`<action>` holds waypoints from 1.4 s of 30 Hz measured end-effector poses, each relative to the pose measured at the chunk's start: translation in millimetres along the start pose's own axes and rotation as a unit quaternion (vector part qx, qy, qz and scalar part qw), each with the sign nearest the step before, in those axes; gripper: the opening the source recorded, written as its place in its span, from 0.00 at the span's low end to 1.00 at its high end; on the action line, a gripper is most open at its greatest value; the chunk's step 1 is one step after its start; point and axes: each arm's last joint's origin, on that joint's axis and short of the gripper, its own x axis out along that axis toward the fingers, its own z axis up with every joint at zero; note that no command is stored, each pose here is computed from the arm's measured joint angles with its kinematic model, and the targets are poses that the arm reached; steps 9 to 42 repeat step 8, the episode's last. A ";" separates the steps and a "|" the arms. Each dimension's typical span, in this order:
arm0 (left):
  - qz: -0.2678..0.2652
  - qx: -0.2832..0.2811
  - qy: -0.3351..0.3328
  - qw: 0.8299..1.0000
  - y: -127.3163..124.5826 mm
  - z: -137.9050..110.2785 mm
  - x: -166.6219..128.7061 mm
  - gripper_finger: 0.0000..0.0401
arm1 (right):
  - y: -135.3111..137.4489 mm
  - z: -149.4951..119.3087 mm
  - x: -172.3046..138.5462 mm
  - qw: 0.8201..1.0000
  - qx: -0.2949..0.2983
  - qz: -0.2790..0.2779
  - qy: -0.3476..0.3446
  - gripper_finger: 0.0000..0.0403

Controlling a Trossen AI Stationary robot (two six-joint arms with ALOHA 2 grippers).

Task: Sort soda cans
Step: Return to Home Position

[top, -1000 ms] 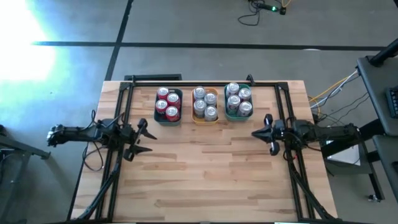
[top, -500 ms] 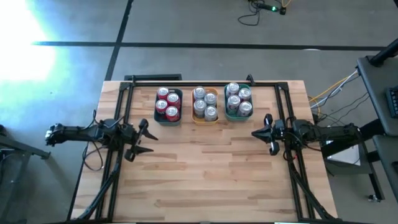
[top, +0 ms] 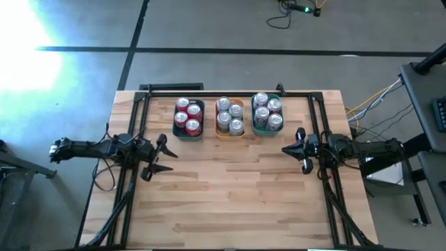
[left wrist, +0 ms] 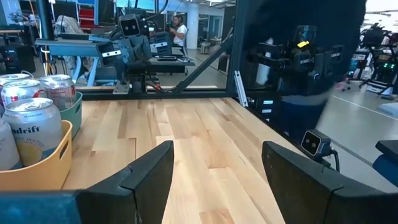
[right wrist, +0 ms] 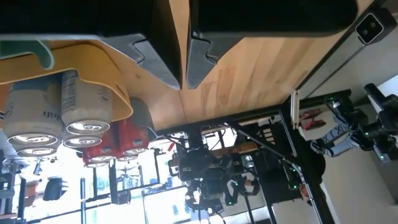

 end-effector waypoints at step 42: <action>0.000 -0.002 0.007 1.000 0.3 -1.2 1.0 0.57 | 0.0 -0.1 0.0 1.000 0.000 0.000 0.000 0.04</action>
